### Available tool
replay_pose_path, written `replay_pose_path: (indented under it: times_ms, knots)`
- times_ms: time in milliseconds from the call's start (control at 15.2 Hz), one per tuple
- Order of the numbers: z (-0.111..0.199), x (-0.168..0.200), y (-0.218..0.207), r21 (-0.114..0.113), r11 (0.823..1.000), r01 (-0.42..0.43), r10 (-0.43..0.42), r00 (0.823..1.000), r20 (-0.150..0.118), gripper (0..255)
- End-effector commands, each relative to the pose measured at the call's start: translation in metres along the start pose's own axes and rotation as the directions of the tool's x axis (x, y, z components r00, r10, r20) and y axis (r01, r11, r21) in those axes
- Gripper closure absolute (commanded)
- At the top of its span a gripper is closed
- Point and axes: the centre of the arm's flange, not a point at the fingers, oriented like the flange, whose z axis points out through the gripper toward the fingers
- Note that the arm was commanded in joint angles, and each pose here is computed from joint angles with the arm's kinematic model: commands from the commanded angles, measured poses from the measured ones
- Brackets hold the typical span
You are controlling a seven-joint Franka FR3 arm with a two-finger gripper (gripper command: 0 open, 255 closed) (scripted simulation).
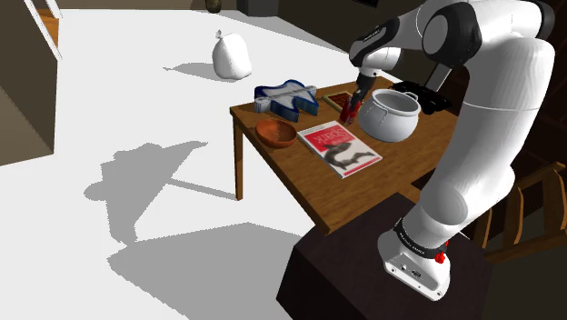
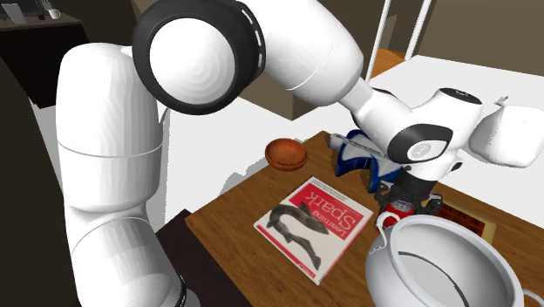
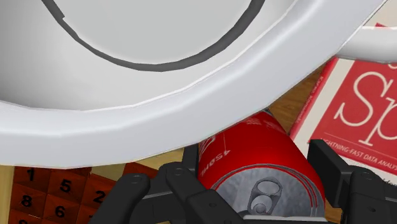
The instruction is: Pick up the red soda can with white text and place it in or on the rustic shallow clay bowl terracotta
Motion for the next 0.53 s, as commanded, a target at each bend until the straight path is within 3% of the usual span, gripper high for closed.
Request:
replay_pose_path:
  times_ms: [0, 462]
  knots:
    - [-0.01, 0.0, 0.0, 0.0, 1.0, 0.0, 0.0, 1.0, 0.0, 255]
    - [-0.047, 0.0, 0.0, 0.0, 1.0, 0.0, 0.0, 1.0, 0.0, 255]
